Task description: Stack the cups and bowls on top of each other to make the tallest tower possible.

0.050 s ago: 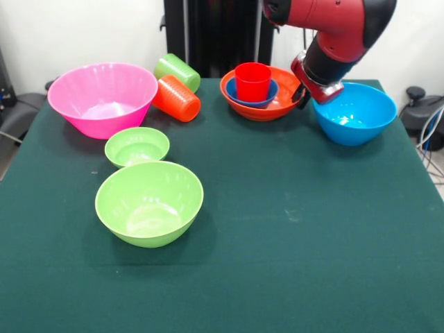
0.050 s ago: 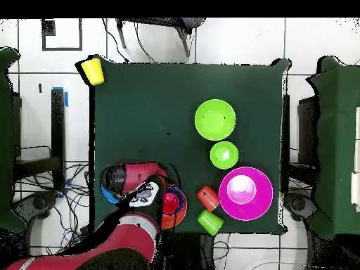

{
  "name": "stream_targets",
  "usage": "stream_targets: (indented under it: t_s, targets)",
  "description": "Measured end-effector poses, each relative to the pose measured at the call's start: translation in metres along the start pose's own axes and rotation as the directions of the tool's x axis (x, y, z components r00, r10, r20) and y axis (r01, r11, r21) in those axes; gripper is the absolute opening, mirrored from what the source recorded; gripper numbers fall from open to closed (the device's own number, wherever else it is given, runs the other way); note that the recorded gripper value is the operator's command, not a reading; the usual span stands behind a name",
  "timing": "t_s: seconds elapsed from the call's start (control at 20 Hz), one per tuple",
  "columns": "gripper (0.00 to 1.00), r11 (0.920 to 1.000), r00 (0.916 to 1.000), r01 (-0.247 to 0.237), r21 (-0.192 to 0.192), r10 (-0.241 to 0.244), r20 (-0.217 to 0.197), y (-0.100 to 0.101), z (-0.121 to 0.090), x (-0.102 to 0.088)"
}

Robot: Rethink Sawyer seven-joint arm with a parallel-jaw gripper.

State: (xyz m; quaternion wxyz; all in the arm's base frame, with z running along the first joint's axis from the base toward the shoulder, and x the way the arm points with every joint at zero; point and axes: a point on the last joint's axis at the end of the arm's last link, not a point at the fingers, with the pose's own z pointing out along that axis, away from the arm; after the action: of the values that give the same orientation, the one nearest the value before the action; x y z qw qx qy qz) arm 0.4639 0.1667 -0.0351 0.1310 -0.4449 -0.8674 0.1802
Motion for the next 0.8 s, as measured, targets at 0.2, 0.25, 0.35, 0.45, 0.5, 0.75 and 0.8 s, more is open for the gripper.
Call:
stream_targets:
  t_s: [0.2, 0.25, 0.35, 0.45, 0.5, 0.75, 0.8]
  targets:
    - [0.0, 1.0, 0.9998, 0.001, 0.001, -0.001, 0.021, 0.003, 0.0, -0.004]
    - [0.0, 1.0, 0.9997, 0.001, 0.001, -0.001, 0.026, 0.004, 0.0, -0.005]
    - [0.0, 1.0, 0.999, 0.002, 0.002, -0.002, 0.044, 0.006, -0.001, -0.008]
    - [0.0, 1.0, 0.9986, 0.004, 0.006, -0.005, 0.053, 0.007, -0.001, -0.009]
    - [0.0, 1.0, 0.9984, 0.005, 0.007, -0.006, 0.056, 0.008, 0.0, -0.009]
    - [0.0, 0.9999, 0.9972, 0.007, 0.014, -0.008, 0.074, 0.014, 0.001, -0.015]
    - [0.0, 0.9999, 0.9971, 0.007, 0.014, -0.008, 0.076, 0.014, 0.001, -0.016]
